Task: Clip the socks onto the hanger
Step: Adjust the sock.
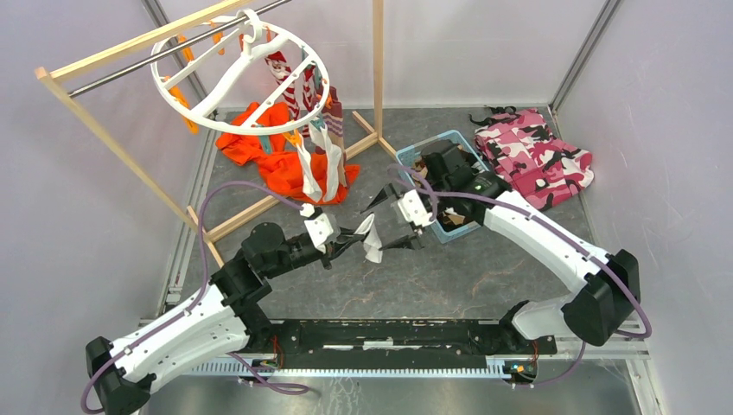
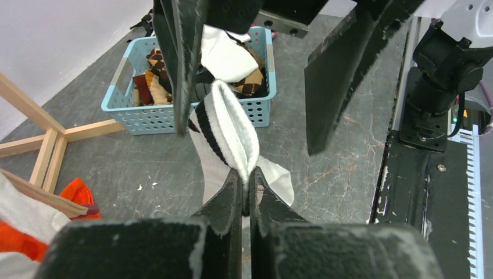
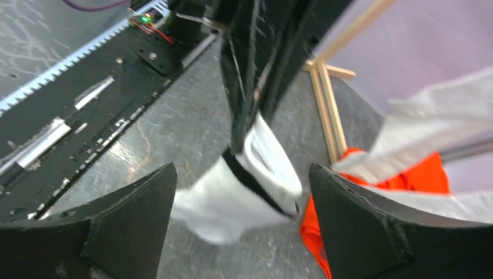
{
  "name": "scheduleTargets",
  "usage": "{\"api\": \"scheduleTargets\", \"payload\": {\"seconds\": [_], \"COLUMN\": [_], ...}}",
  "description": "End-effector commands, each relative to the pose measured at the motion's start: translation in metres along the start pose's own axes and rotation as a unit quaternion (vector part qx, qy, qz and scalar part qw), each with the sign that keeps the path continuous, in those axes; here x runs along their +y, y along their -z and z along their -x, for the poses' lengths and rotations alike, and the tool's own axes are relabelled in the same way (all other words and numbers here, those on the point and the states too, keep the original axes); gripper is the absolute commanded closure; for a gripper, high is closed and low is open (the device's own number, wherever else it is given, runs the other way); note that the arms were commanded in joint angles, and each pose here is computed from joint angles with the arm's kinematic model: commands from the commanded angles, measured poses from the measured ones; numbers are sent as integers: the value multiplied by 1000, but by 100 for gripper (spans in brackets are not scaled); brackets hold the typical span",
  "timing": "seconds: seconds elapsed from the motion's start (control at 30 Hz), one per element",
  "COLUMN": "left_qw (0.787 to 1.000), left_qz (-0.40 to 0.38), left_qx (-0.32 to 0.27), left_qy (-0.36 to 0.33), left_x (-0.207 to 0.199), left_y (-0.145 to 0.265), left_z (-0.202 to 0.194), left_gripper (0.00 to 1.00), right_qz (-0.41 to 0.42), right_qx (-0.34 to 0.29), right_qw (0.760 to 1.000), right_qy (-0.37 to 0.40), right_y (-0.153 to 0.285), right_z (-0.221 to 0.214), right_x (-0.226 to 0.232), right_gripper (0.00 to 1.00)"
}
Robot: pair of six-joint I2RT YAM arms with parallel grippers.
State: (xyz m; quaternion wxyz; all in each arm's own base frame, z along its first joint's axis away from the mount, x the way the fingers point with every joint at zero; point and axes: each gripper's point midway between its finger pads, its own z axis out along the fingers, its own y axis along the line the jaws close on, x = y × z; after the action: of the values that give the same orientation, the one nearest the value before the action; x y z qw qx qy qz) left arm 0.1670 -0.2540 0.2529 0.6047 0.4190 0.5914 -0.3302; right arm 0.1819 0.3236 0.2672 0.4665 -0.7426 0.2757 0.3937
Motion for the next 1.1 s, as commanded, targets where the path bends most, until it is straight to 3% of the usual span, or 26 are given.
{"api": "scheduleTargets", "payload": {"seconds": [0.0,0.17,0.5,0.8,1.07], "left_qw": [999,998,998,998,998], "left_qz": [-23,-24,-22,-21,-21], "left_qx": [-30,-40,-58,-59,-56], "left_qy": [-30,-30,-26,-23,-27], "left_x": [-4,-5,-7,-8,-7], "left_y": [-3,-3,5,8,6], "left_z": [23,25,34,35,36], "left_gripper": [98,98,98,98,98], "right_qz": [15,2,-19,-22,-14], "right_qx": [-37,-35,-7,-17,-36], "right_qw": [999,999,1000,1000,999], "right_qy": [35,10,-5,-2,-6], "right_y": [-16,-17,-11,-4,-2], "right_z": [26,27,16,28,42], "right_x": [-2,-6,-12,-15,-13], "right_gripper": [16,32,36,56,65]}}
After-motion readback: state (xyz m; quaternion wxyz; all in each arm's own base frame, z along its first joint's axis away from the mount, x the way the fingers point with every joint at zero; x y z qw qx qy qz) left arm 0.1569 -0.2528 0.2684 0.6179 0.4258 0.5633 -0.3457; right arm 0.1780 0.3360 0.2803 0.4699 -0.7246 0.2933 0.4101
